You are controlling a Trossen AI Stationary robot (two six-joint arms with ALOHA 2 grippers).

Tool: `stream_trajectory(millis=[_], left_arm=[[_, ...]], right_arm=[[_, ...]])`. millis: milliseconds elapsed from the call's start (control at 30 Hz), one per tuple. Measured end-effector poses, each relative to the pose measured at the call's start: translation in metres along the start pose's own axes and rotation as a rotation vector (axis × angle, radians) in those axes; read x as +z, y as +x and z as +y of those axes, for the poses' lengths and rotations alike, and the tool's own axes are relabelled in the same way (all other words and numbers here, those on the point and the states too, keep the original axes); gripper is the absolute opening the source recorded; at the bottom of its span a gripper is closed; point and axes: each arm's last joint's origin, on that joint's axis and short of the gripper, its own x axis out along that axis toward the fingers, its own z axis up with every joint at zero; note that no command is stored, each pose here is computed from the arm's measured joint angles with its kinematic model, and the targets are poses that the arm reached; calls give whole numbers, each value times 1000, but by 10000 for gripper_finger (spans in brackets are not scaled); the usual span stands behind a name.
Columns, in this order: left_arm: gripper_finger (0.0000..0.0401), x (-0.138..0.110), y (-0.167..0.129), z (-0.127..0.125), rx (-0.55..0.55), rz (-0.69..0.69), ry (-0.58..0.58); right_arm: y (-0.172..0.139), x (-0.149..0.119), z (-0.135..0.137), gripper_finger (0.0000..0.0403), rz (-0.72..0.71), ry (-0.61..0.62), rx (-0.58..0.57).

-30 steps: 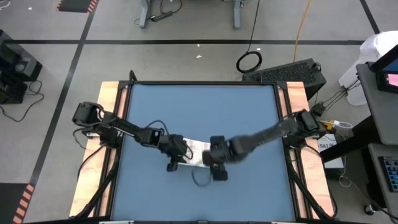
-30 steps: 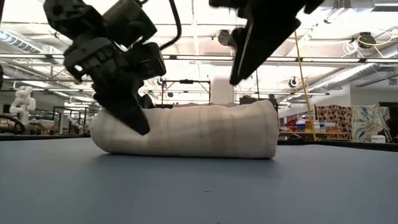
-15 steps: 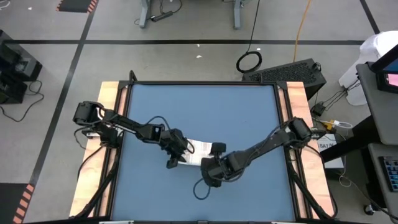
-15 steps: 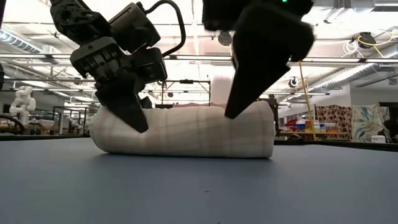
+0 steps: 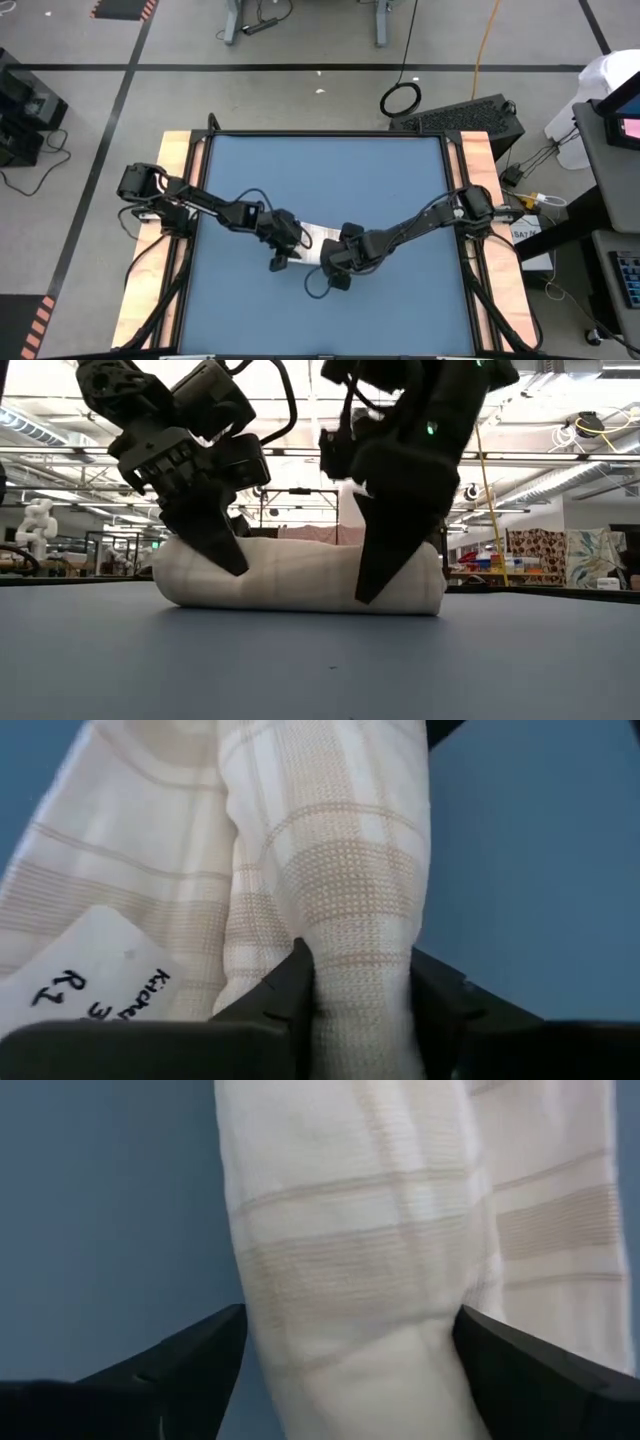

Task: Roll towel into tight, uniform cylinder
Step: Roll the white towel

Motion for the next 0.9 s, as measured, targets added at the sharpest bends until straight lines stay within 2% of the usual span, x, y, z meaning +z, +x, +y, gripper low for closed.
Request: stream_trajectory(millis=[267,433,567,733,833,900], left_arm=[[216,5,1,-6,49,-81,39],[266,8,-11,-9,58,-86,48],[278,16,-38,-16,88,-134,45],[279,21,-76,-35,121,-218,148],[279,13,-79,-52,67,-202,217],[279,1,-74,-62,28,-161,220]], right_arm=[[13,-8,-5,339,-23,49,39],[13,-8,-4,338,-19,80,47],[14,-8,-4,338,-17,93,55],[14,-8,-4,338,-16,95,58],[15,-8,-5,338,-15,101,60],[15,-7,-6,338,-15,106,61]])
